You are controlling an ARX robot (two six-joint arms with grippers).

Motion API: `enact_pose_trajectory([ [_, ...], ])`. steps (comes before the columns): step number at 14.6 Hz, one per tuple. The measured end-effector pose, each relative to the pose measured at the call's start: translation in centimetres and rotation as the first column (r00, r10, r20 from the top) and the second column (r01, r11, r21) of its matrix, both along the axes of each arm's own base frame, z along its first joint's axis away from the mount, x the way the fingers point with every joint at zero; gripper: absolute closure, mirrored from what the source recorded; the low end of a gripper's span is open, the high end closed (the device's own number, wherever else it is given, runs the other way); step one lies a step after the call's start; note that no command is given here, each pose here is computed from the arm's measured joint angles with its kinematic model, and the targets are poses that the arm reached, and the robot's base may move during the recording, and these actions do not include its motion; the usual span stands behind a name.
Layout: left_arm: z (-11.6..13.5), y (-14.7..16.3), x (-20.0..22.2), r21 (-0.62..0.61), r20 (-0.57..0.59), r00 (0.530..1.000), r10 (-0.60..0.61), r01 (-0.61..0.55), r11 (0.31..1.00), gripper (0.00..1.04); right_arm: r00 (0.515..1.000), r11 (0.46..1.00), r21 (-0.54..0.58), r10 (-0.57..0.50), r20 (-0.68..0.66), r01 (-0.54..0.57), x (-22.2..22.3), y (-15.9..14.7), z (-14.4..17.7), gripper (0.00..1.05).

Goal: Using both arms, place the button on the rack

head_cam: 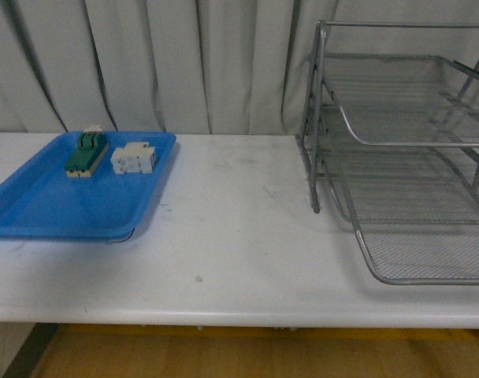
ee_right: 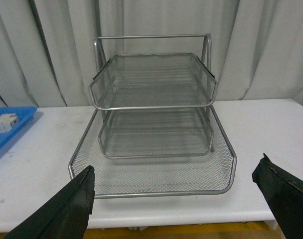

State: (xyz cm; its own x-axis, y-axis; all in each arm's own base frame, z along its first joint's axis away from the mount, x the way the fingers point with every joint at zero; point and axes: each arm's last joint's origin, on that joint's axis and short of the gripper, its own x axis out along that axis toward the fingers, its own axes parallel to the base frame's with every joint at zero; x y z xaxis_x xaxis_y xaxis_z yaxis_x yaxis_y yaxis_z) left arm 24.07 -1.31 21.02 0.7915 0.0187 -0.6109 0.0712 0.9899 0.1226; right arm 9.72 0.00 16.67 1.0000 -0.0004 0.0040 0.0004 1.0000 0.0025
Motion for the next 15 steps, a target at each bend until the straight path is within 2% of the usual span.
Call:
enact_pose_trajectory([
  [6, 1.3, -1.3, -5.1, -0.009, 0.038, 0.999, -0.020, 0.020, 1.000, 0.68, 1.000, 1.000, 0.000, 0.000, 0.000, 0.000, 0.0, 0.0, 0.0, 0.06],
  [9, 2.1, -1.3, -5.2, -0.023, 0.088, 0.996, -0.002, 0.004, 1.000, 0.68, 1.000, 1.000, 0.000, 0.000, 0.000, 0.000, 0.0, 0.0, 0.0, 0.06],
  [11, 1.5, -1.1, -5.0, -0.022, 0.052, 0.999, 0.015, -0.014, 1.000, 0.68, 1.000, 1.000, 0.000, 0.000, 0.000, 0.000, 0.0, 0.0, 0.0, 0.06],
  [15, 1.6, -1.1, -5.1, -0.024, 0.059, 0.998, 0.022, -0.021, 1.000, 0.68, 1.000, 1.000, 0.000, 0.000, -0.002, 0.000, 0.0, 0.0, 0.0, 0.06],
])
